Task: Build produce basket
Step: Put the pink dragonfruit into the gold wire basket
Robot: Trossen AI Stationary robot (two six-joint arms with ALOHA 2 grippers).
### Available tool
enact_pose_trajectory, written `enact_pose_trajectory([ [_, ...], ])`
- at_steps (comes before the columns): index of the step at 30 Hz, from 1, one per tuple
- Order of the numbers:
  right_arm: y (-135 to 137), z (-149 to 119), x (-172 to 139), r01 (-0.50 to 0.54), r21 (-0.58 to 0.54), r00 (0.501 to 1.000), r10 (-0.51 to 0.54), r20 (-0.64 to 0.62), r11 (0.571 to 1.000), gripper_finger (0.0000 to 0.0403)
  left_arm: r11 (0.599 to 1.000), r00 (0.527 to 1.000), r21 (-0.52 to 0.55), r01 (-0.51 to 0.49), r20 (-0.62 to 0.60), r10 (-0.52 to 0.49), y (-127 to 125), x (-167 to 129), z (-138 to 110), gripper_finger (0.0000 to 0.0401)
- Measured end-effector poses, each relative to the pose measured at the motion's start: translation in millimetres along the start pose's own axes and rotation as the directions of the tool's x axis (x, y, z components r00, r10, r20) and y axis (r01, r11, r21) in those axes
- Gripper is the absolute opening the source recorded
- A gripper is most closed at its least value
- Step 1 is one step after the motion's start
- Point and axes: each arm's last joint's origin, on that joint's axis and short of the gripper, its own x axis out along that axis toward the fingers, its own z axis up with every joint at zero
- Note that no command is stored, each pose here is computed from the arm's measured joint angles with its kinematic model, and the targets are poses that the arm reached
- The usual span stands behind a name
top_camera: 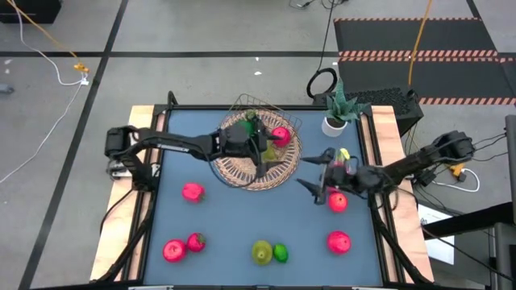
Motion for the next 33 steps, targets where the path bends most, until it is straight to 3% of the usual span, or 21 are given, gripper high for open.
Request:
enact_pose_trajectory([
  [5, -7, 16, -9, 0.103, -0.079, 0.994, -0.099, 0.043, 0.992, 0.0322, 0.973, 0.998, -0.228, -0.023, -0.061, 0.01, 9, 41, -14, 0.0397],
  [8, -16, 26, -12, 0.232, -0.116, 0.972, -0.225, 0.072, 0.966, 0.0322, 0.971, 0.996, -0.239, -0.017, -0.093, -0.005, 11, 68, -5, 0.0397],
  [11, -26, 43, -18, 0.326, -0.086, 0.935, -0.307, 0.179, 0.941, 0.0322, 0.971, 0.993, -0.24, -0.011, -0.115, -0.017, 11, 95, 7, 0.0397],
  [15, -38, 63, -30, 0.391, -0.06, 0.888, -0.359, 0.287, 0.918, 0.0322, 0.961, 0.99, -0.276, -0.015, -0.139, -0.024, 12, 126, 19, 0.0397],
  [19, -45, 73, -39, 0.411, -0.012, 0.86, -0.384, 0.337, 0.911, 0.0322, 0.917, 0.987, -0.391, -0.074, -0.161, 0.01, 12, 147, 24, 0.0397],
  [24, -50, 79, -46, 0.401, 0.074, 0.841, -0.399, 0.365, 0.913, 0.0322, 0.874, 0.983, -0.475, -0.104, -0.182, 0.018, 5, 172, 9, 0.0397],
  [33, -51, 81, -47, 0.382, 0.131, 0.837, -0.403, 0.37, 0.915, 0.0322, 0.886, 0.987, -0.459, -0.064, -0.158, -0.01, -20, 220, -35, 0.0397],
])
